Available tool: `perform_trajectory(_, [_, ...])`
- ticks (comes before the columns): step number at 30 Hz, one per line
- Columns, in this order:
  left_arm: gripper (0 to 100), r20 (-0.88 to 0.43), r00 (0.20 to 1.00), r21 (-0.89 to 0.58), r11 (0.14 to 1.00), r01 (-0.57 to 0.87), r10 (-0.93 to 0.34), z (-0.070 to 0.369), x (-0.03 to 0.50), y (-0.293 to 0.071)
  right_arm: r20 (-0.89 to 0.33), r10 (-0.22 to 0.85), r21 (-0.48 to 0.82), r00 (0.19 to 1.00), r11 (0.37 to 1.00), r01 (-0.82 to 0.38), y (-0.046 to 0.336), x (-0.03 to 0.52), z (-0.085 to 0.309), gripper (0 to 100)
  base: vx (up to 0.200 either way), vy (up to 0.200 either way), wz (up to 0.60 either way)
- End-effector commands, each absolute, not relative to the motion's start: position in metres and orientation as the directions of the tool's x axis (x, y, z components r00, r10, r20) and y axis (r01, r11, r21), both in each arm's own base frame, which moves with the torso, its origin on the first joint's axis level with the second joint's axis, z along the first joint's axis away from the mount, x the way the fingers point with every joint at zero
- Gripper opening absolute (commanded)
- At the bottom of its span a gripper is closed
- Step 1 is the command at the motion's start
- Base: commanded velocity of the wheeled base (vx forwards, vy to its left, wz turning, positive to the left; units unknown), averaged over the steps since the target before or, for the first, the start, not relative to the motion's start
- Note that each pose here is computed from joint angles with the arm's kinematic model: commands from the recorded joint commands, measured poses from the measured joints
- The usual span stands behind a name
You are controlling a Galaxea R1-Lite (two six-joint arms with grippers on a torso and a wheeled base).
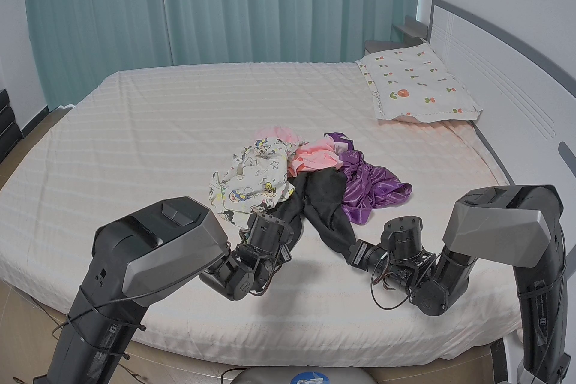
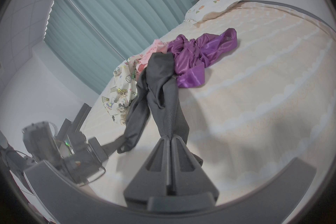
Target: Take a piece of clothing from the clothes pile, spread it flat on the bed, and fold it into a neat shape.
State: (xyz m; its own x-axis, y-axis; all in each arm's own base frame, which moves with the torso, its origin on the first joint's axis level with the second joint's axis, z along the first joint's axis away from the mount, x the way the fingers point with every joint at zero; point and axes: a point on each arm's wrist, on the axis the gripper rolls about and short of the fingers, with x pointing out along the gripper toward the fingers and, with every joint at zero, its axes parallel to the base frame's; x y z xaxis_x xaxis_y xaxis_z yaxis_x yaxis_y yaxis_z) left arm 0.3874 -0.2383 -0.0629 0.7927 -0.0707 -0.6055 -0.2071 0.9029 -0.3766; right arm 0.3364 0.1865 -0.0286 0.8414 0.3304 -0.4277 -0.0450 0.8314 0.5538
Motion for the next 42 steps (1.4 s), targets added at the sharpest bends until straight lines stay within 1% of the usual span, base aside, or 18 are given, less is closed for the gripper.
perform_trajectory(1, [0,-0.571,0.819,-0.420,0.877,-0.232,-0.056,-0.019,0.370,-0.224,-0.357,0.343,0.577,0.869,0.813,-0.084,0.188,0.336,-0.012,0,0.000,0.000,0.00])
perform_trajectory(5, [0,-0.471,0.875,-0.500,0.851,-0.161,-0.111,0.052,0.338,-0.211,-0.217,0.315,0.591,0.924,0.796,-0.132,0.183,0.336,0.035,0,0.000,0.000,0.00])
perform_trajectory(7, [0,-0.431,0.893,-0.521,0.844,-0.130,-0.129,0.075,0.327,-0.206,-0.168,0.321,0.603,0.932,0.781,-0.160,0.182,0.334,0.054,0,0.000,0.000,0.00])
perform_trajectory(10, [0,-0.342,0.928,-0.554,0.829,-0.073,-0.147,0.119,0.312,-0.196,-0.066,0.321,0.605,0.945,0.766,-0.218,0.177,0.331,0.095,0,0.000,0.000,0.00])
perform_trajectory(11, [0,-0.324,0.934,-0.563,0.824,-0.063,-0.149,0.127,0.309,-0.193,-0.050,0.320,0.603,0.946,0.765,-0.227,0.175,0.330,0.101,0,0.000,0.000,0.00])
perform_trajectory(15, [0,-0.213,0.964,-0.574,0.819,0.008,-0.159,0.173,0.290,-0.178,0.133,0.280,0.591,0.951,0.748,-0.303,0.158,0.327,0.161,0,0.000,0.000,0.00])
perform_trajectory(18, [0,-0.146,0.975,-0.582,0.812,0.050,-0.165,0.196,0.277,-0.169,0.222,0.268,0.590,0.938,0.728,-0.348,0.146,0.311,0.197,0,0.000,0.000,0.00])
perform_trajectory(20, [0,-0.110,0.981,-0.583,0.810,0.065,-0.158,0.208,0.272,-0.162,0.250,0.265,0.590,0.931,0.721,-0.363,0.141,0.302,0.208,0,0.000,0.000,0.00])
perform_trajectory(23, [0,-0.099,0.986,-0.583,0.811,0.050,-0.132,0.212,0.273,-0.151,0.225,0.280,0.588,0.933,0.725,-0.360,0.139,0.297,0.202,0,0.000,0.000,0.00])
perform_trajectory(24, [0,-0.099,0.989,-0.587,0.809,0.034,-0.114,0.212,0.276,-0.144,0.173,0.306,0.590,0.936,0.729,-0.347,0.139,0.296,0.184,0,0.000,0.000,0.00])
perform_trajectory(26, [0,-0.122,0.987,-0.579,0.815,0.019,-0.109,0.204,0.276,-0.142,0.099,0.332,0.593,0.938,0.737,-0.323,0.142,0.300,0.161,0,0.000,0.000,0.00])
perform_trajectory(28, [0,-0.151,0.982,-0.567,0.824,0.004,-0.109,0.195,0.275,-0.141,0.073,0.343,0.605,0.937,0.731,-0.315,0.145,0.303,0.149,0,0.000,0.000,0.00])
perform_trajectory(29, [0,-0.172,0.979,-0.558,0.830,-0.007,-0.107,0.188,0.273,-0.140,0.070,0.347,0.623,0.935,0.717,-0.313,0.148,0.307,0.140,0,0.000,0.000,0.00])
perform_trajectory(31, [0,-0.172,0.979,-0.558,0.830,-0.007,-0.107,0.188,0.273,-0.140,0.070,0.347,0.623,0.935,0.717,-0.313,0.148,0.307,0.140,0,0.000,0.000,0.00])
perform_trajectory(32, [0,-0.182,0.977,-0.560,0.828,-0.013,-0.108,0.177,0.268,-0.138,0.069,0.352,0.642,0.934,0.701,-0.311,0.151,0.308,0.127,0,0.000,0.000,0.00])
perform_trajectory(36, [0,-0.182,0.971,-0.597,0.802,0.014,-0.152,0.167,0.266,-0.133,0.020,0.371,0.642,0.928,0.707,-0.297,0.152,0.298,0.114,0,0.000,0.000,0.00])
perform_trajectory(39, [0,-0.220,0.962,-0.617,0.787,-0.007,-0.163,0.156,0.266,-0.133,0.027,0.365,0.646,0.930,0.704,-0.296,0.150,0.296,0.116,0,0.000,0.000,0.00])
perform_trajectory(42, [0,-0.259,0.950,-0.645,0.764,-0.035,-0.175,0.144,0.265,-0.134,0.006,0.360,0.645,0.933,0.711,-0.279,0.148,0.294,0.111,0,0.000,0.000,0.00])
